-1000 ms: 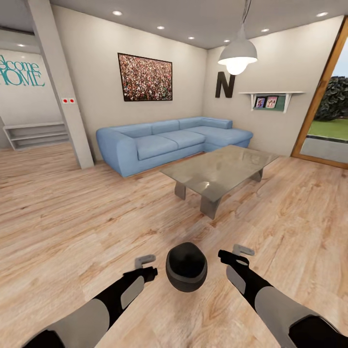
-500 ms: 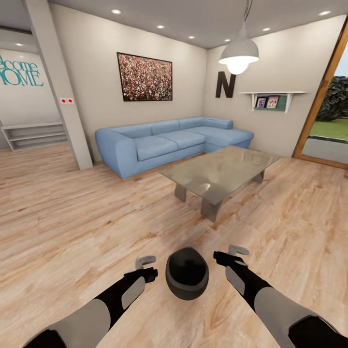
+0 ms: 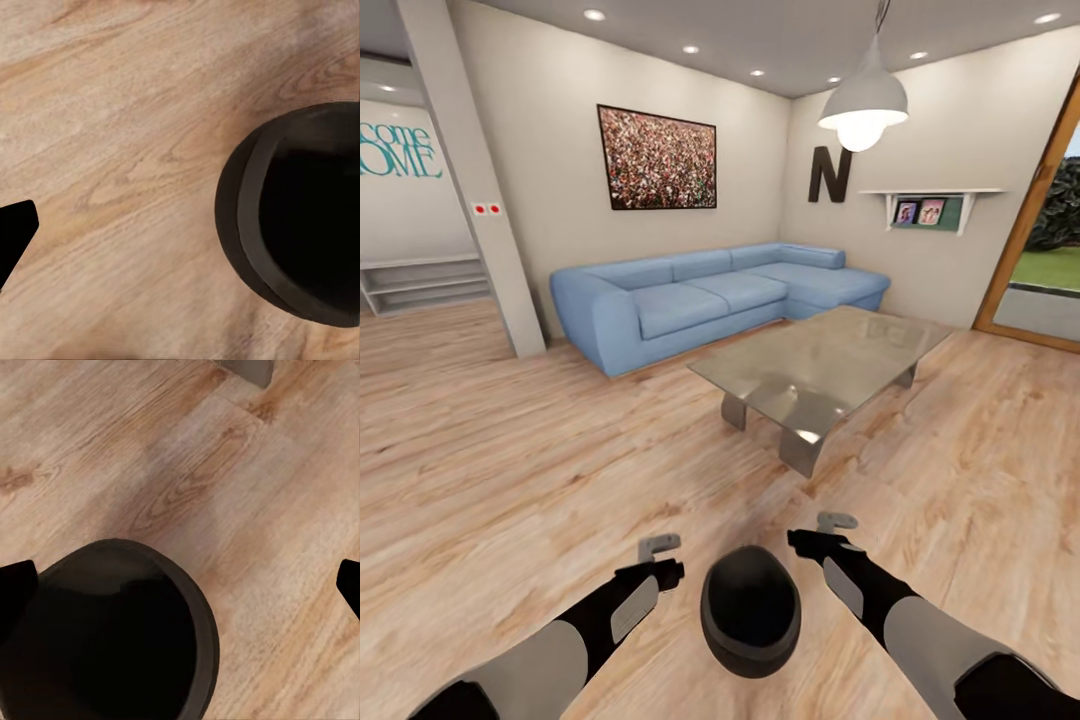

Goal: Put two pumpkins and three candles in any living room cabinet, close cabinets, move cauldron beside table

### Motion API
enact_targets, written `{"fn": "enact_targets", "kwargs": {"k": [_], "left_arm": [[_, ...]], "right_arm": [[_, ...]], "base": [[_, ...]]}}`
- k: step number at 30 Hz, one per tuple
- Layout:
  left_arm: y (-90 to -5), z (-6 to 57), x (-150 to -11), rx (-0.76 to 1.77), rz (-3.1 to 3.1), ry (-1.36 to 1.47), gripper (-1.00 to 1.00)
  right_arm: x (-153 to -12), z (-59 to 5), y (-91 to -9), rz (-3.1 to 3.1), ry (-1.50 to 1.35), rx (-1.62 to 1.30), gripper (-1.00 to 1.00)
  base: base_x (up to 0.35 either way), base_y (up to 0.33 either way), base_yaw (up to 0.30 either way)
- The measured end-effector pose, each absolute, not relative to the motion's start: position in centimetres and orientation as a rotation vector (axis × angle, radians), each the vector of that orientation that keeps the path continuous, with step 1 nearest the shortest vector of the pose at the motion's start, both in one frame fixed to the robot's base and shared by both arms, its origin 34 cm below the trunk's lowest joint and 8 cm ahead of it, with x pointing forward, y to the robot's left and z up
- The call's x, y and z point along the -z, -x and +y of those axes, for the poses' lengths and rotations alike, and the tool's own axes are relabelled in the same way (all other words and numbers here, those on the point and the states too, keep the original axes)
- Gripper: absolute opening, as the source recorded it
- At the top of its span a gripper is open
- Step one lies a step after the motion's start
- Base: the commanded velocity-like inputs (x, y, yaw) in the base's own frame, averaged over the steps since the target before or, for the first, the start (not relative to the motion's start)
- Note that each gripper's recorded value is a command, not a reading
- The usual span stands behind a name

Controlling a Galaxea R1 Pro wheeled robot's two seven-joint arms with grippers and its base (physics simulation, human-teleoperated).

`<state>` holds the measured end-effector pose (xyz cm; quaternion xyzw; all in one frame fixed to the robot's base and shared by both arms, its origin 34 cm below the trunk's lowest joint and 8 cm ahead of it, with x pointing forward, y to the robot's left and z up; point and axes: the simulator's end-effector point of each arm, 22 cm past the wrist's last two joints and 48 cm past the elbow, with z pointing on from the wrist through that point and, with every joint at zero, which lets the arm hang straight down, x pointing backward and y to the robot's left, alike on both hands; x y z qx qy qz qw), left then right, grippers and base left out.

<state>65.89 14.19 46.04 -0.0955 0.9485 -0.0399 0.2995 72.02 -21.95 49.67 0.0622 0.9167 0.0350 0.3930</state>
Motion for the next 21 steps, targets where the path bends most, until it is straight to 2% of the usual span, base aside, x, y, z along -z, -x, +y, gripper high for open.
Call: {"fn": "enact_targets", "kwargs": {"k": [10,21], "left_arm": [[-64.6,14.6,-44.7,0.074,2.554,0.247,1.00],[-64.4,13.4,-44.7,0.091,2.561,0.237,1.00]], "right_arm": [[-47.5,-21.1,-69.7,2.458,-0.099,-0.091,1.00],[-46.3,-20.8,-68.0,2.557,-0.080,-0.093,1.00]], "base": [[0.333,-0.022,0.000],[0.305,-0.138,0.000]]}}
